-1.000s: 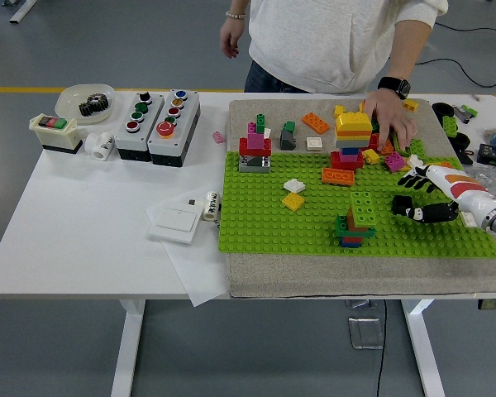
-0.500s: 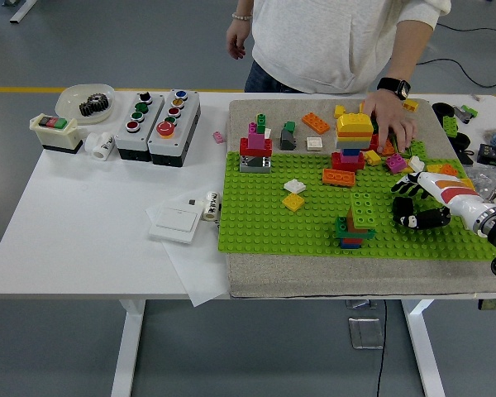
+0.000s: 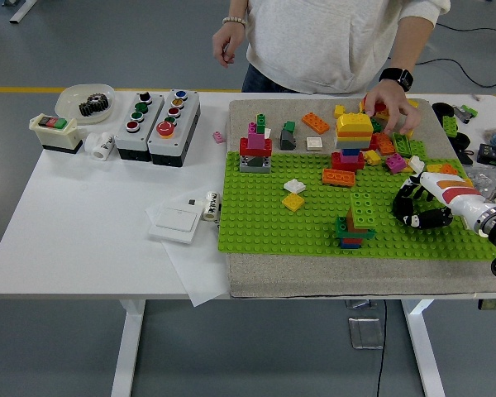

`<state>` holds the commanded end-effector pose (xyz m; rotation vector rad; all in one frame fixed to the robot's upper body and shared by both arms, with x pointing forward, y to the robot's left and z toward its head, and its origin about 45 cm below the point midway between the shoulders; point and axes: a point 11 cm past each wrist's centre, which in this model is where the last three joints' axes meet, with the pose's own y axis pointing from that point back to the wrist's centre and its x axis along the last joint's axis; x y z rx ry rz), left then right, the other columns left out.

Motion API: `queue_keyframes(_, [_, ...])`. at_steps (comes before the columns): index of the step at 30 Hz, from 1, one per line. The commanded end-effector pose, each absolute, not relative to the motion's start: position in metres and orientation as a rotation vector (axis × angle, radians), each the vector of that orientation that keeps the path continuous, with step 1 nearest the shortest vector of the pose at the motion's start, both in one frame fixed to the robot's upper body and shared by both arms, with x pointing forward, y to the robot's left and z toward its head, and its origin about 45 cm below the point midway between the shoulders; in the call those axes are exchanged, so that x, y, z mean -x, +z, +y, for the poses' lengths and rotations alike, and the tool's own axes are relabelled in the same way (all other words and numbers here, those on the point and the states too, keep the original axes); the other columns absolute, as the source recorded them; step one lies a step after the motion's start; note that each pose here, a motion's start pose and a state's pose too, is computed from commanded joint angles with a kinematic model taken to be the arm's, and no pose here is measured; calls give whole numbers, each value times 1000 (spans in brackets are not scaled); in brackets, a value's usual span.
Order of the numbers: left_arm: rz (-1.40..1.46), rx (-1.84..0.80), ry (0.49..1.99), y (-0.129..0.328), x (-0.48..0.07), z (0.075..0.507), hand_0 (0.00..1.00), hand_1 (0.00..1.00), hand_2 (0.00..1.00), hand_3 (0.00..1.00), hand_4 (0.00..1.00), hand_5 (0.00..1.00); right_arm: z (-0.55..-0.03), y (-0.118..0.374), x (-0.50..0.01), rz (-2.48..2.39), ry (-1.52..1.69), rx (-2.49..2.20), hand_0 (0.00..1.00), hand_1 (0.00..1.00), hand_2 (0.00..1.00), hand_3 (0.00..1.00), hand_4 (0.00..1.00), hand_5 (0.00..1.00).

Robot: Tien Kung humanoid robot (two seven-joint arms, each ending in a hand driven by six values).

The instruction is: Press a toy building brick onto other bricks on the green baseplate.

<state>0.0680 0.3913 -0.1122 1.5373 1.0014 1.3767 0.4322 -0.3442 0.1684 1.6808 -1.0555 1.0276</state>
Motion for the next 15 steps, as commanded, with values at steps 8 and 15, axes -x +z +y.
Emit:
queue_keyframes(8, [997, -1532, 1378, -112, -71, 391, 486, 564, 643, 625, 667, 742, -346, 169, -433, -1060, 1041, -1663, 426, 514, 553, 533, 759, 241])
queue_keyframes(15, [995, -1529, 1380, -112, -72, 390, 489, 565, 645, 624, 668, 742, -349, 166, -432, -1062, 1033, -1659, 389, 495, 537, 511, 715, 296])
